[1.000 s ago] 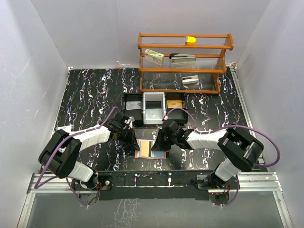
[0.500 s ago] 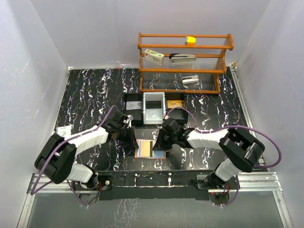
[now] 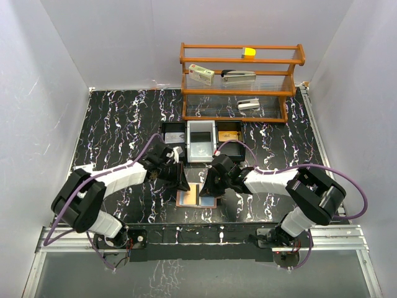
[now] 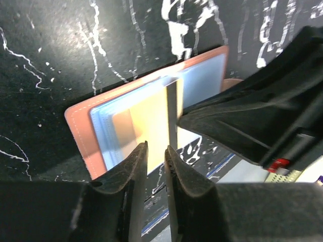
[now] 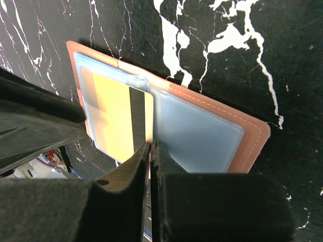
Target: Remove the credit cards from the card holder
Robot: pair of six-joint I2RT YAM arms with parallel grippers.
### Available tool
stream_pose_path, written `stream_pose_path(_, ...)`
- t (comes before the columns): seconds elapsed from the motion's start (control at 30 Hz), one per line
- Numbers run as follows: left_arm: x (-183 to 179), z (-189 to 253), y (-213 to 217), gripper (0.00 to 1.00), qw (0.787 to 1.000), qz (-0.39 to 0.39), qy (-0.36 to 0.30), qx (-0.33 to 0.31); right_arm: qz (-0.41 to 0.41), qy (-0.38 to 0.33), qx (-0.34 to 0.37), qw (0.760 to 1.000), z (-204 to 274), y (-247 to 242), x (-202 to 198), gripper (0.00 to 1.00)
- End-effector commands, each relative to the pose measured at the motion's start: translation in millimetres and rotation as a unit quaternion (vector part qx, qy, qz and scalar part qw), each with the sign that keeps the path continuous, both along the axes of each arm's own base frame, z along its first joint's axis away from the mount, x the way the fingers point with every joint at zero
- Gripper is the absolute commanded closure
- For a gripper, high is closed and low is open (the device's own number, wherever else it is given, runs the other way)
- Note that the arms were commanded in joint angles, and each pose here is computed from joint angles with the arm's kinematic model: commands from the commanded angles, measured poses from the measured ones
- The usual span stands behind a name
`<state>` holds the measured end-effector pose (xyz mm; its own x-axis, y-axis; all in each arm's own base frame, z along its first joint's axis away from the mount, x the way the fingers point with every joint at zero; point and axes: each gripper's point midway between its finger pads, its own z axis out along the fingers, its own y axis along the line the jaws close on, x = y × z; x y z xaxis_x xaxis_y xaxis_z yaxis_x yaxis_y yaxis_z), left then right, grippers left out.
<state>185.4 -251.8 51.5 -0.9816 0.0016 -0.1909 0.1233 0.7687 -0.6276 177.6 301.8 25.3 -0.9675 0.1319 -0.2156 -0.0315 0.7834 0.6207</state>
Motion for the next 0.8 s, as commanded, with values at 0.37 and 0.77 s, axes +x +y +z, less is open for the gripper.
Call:
stream_pose_path(0.37, -17, -47, 37, 0.96, 0.991, 0.005, 0.045, 0.124, -0.024, -0.002, 0.016, 1.0, 1, 2, 9, 0.82)
stream_pose_path(0.77, -21, -51, 43, 0.99, 0.99, 0.013, 0.044, 0.131, -0.034, 0.003, 0.025, 0.999, -8, 3, 10, 0.85)
